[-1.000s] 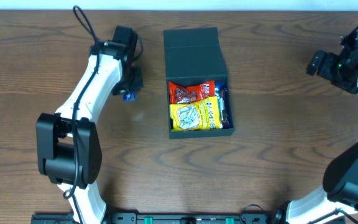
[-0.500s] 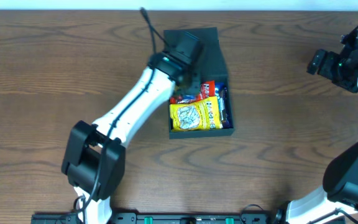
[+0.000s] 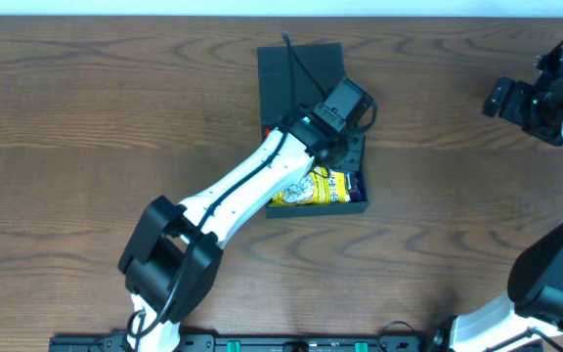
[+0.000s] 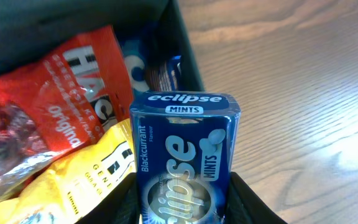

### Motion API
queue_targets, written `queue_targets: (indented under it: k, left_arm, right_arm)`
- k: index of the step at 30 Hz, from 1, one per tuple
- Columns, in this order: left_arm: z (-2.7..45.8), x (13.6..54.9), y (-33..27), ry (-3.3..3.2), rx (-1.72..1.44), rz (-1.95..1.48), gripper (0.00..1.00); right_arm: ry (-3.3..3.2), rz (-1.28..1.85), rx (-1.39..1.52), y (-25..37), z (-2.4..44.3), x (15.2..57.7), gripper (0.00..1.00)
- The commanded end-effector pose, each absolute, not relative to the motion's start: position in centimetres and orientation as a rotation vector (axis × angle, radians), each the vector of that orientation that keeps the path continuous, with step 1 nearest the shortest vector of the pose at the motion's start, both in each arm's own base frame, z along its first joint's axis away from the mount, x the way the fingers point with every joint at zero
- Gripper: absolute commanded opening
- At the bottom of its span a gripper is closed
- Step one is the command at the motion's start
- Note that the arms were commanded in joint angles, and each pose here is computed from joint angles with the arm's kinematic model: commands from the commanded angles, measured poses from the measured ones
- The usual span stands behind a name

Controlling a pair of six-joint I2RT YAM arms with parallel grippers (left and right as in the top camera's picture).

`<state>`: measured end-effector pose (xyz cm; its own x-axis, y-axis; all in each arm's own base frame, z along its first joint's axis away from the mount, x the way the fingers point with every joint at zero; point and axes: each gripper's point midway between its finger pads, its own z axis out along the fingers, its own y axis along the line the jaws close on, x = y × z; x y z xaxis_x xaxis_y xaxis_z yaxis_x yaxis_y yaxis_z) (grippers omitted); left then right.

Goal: Pack container
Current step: 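Carry the Eclipse tin into the box and lower it, then release the tin and retract the left gripper from the box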

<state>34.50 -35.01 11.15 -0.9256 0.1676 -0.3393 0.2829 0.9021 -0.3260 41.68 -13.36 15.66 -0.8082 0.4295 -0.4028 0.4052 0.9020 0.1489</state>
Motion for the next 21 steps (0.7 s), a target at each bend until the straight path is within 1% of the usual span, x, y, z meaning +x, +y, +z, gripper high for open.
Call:
queue_targets:
  k: [1,3,8,9,10,11,12,13,14,15,21]
  left_arm:
    - [10.1,35.0,-34.9,2.787,0.285,-0.522,0.06]
    - [10.0,35.5,-34.3,2.787,0.202,-0.475,0.06]
    - [10.0,35.7,-34.3,2.778,0.191,-0.471,0.06]
    - [10.0,35.7,-34.3,2.779,0.192,-0.470,0.13]
    - [10.0,35.6,-34.2,2.781,0.192,-0.468,0.27]
    - [10.0,35.6,-34.2,2.782,0.192,-0.467,0.50]
    - [9.9,35.6,-34.2,2.785,0.192,-0.465,0.78]
    - [9.9,35.6,-34.1,2.785,0.192,-0.464,0.92]
    - [9.9,35.7,-34.0,2.786,0.187,-0.462,0.98]
    - [9.9,35.8,-33.9,2.787,0.183,-0.460,0.95]
    - [11.1,36.9,-31.5,2.789,0.121,-0.440,0.95]
  right_arm:
    - [2.647,0.068,0.614,-13.6,15.2,41.3,0.99]
    - [2.654,0.070,0.617,-13.6,15.2,41.1,0.99]
    - [2.661,0.071,0.619,-13.5,15.1,41.0,0.99]
    - [2.661,0.071,0.619,-13.5,15.1,41.0,0.99]
    - [2.661,0.071,0.619,-13.5,15.1,41.0,0.99]
    - [2.661,0.071,0.619,-13.5,15.1,41.0,0.99]
    - [2.661,0.071,0.619,-13.5,15.1,41.0,0.99]
    - [2.661,0.071,0.619,-13.5,15.1,41.0,0.99]
    - [2.661,0.071,0.618,-13.5,15.1,41.0,0.99]
    - [2.661,0.071,0.618,-13.5,15.1,41.0,0.99]
    - [2.660,0.071,0.619,-13.5,15.1,41.0,0.99]
